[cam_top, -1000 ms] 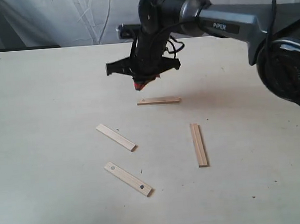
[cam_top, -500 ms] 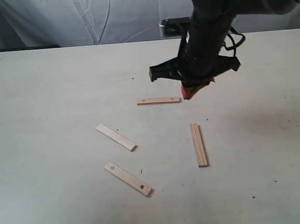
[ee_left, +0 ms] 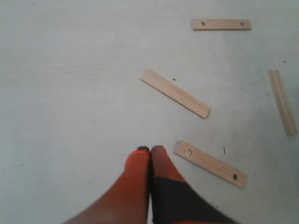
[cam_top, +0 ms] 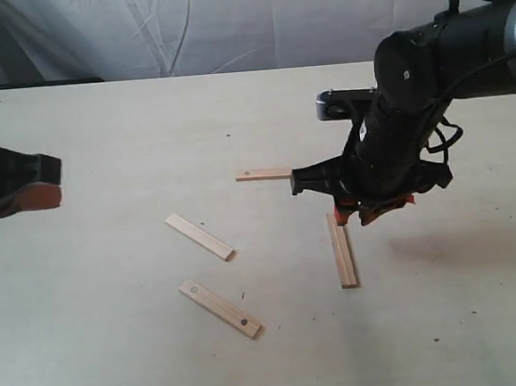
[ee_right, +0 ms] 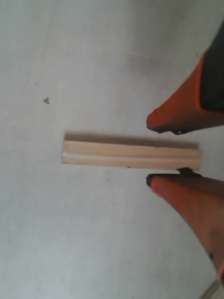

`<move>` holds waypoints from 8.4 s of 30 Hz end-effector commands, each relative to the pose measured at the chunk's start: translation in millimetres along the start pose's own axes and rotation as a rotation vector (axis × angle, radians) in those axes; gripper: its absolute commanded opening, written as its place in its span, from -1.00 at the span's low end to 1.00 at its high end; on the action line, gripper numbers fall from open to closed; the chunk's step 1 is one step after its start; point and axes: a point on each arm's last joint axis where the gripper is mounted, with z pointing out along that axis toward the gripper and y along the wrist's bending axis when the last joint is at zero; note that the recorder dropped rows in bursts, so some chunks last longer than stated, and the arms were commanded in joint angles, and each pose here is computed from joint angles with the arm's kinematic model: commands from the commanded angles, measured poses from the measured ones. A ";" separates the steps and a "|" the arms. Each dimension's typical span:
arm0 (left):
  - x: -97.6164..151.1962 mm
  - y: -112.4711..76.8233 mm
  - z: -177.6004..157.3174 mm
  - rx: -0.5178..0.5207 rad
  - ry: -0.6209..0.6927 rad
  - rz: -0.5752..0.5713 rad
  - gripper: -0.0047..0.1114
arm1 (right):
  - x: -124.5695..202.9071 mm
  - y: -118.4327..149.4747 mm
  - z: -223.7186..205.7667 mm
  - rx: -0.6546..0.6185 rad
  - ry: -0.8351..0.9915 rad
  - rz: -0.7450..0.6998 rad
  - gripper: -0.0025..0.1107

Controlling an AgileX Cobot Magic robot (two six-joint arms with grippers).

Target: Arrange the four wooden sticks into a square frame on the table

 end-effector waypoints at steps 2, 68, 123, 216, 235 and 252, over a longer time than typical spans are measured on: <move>-0.5 -17.3 19.5 0.008 -0.021 0.109 -0.92 | 1.6 26.1 -2.8 -0.168 -0.063 -0.086 -0.76; -9.5 3.9 26.6 -0.055 -0.081 0.019 -0.92 | -34.7 33.6 -12.1 -0.087 -0.066 -0.157 -0.97; -9.2 -41.5 185.4 -0.150 0.260 -0.029 -0.35 | -6.6 10.9 -9.5 -0.027 -0.131 -0.188 -0.97; -6.3 -39.9 195.9 -0.306 0.241 -0.092 -0.92 | -2.3 -7.1 -7.6 0.033 -0.041 0.009 -0.75; -25.8 -46.1 170.8 -0.258 0.136 -0.091 -0.92 | 27.0 0.4 37.1 0.000 0.011 0.029 -0.22; -38.5 -53.5 168.6 -0.222 0.100 -0.066 -0.92 | 20.6 3.9 44.4 -0.011 0.004 0.043 -0.96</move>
